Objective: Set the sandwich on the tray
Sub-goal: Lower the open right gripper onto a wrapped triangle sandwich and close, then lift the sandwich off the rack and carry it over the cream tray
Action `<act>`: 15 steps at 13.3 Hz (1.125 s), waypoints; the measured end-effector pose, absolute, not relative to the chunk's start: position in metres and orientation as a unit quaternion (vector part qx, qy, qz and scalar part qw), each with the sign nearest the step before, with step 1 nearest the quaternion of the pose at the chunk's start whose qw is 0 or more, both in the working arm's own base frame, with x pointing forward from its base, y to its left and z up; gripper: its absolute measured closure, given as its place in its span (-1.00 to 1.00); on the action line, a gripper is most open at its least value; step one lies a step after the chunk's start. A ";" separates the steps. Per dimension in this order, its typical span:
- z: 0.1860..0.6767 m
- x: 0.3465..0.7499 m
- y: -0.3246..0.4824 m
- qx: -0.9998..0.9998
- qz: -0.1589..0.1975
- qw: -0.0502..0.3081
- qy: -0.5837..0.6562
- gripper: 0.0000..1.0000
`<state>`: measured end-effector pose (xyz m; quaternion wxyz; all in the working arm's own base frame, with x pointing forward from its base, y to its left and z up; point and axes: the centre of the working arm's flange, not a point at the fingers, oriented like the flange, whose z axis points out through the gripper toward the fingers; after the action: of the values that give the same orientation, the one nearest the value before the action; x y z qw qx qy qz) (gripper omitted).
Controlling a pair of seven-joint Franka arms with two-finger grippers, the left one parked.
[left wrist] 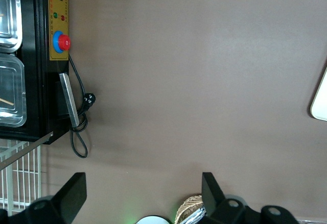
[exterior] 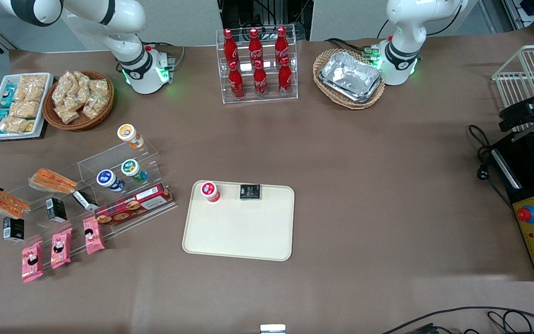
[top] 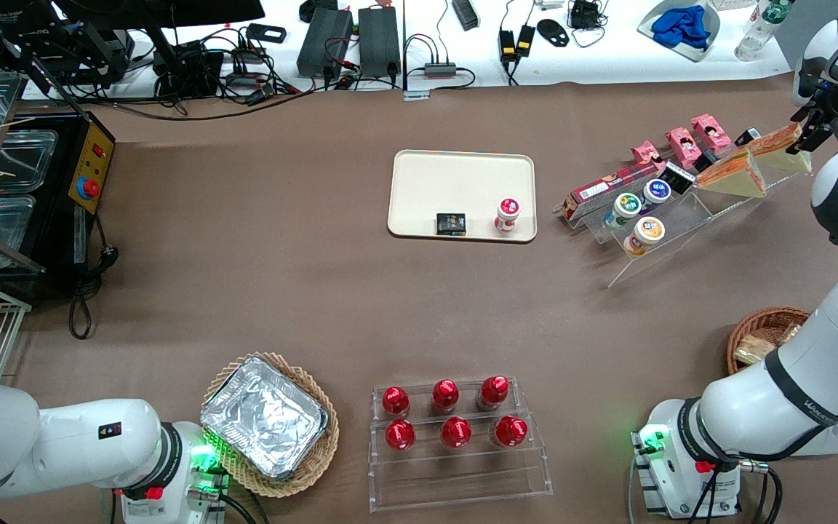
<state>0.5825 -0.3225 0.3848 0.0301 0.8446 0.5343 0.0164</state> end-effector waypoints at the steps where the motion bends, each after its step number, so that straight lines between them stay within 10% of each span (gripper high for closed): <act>1: 0.383 0.583 -0.322 0.845 0.018 0.030 0.534 -0.98; 7: 0.382 0.584 -0.321 0.846 0.023 0.027 0.531 0.19; 11: 0.387 0.588 -0.320 0.850 0.033 0.030 0.525 0.64; 15: 0.434 0.597 -0.309 0.872 0.052 0.016 0.487 0.67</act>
<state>0.5967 -0.3090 0.4344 0.0157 0.8716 0.4873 0.0515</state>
